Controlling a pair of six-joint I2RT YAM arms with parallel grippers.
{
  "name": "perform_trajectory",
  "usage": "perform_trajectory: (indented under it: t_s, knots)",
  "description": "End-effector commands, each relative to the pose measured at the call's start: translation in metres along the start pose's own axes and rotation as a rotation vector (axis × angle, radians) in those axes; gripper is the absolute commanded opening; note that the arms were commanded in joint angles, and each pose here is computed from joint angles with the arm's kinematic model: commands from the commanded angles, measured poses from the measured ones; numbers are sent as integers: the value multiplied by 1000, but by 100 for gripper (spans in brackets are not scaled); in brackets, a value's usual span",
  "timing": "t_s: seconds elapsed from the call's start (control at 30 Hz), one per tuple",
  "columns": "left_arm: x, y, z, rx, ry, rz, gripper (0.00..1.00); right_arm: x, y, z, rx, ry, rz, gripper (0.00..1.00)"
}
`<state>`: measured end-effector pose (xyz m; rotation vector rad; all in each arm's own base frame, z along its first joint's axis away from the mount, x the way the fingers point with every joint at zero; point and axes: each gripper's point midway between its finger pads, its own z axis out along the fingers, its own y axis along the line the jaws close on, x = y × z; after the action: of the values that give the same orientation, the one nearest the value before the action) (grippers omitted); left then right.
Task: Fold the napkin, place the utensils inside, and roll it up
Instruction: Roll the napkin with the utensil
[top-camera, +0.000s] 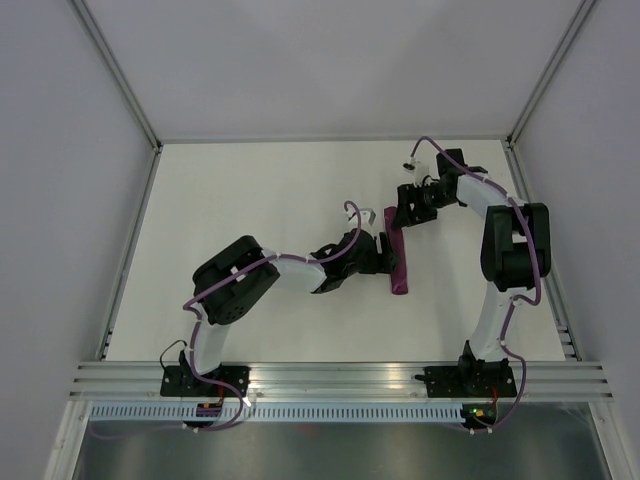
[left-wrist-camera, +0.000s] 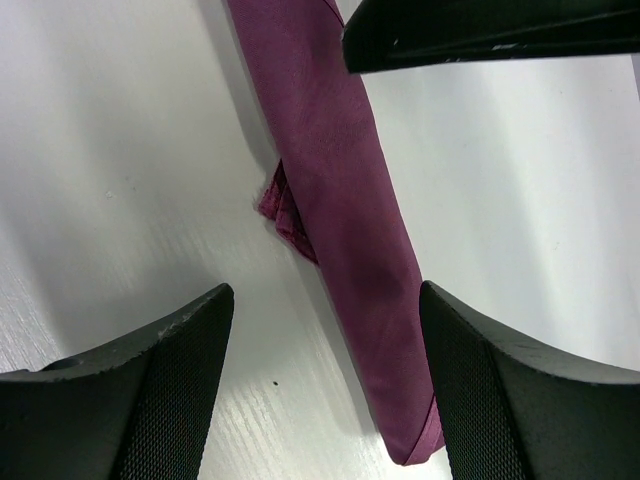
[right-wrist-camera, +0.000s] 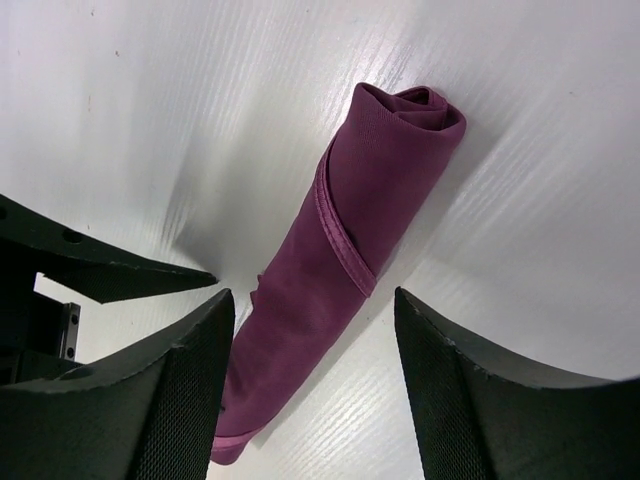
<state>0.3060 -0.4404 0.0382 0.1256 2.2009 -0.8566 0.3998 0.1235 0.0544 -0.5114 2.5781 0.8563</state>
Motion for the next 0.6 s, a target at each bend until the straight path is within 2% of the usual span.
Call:
perform_trajectory:
  t_s: [0.0,0.07,0.1,0.17,0.27,0.3,0.37,0.4,0.47,0.5,0.57]
  knots:
    - [14,12,-7,-40,75,86,80,-31,17,-32,-15,-89,-65,71]
    - [1,2,-14,-16,52,98,80,-32,20,-39,-25,-90,-72,77]
    - [-3,-1,-18,-12,47,102,80,-39,22,-48,-26,-109,-83,98]
    - [-22,-13,-34,13,16,120,81,-40,28,-62,-49,-114,-77,98]
    - [-35,-12,-60,6,-1,139,82,-52,33,-103,-58,-185,-89,98]
    - [-53,-16,-80,22,-35,129,83,-58,33,-128,-35,-234,-118,98]
    - [-59,-9,-101,2,-11,141,83,-55,40,-153,-46,-269,-120,98]
    - [-79,-13,-124,18,-49,136,83,-54,40,-179,-20,-325,-125,98]
    - [-82,-2,-149,-13,-22,165,84,-48,40,-215,32,-402,-130,98]
    - [-97,-3,-170,-7,-61,161,84,-44,39,-226,63,-421,-128,98]
    - [-101,8,-195,-38,-50,177,85,-36,36,-240,126,-454,-130,98]
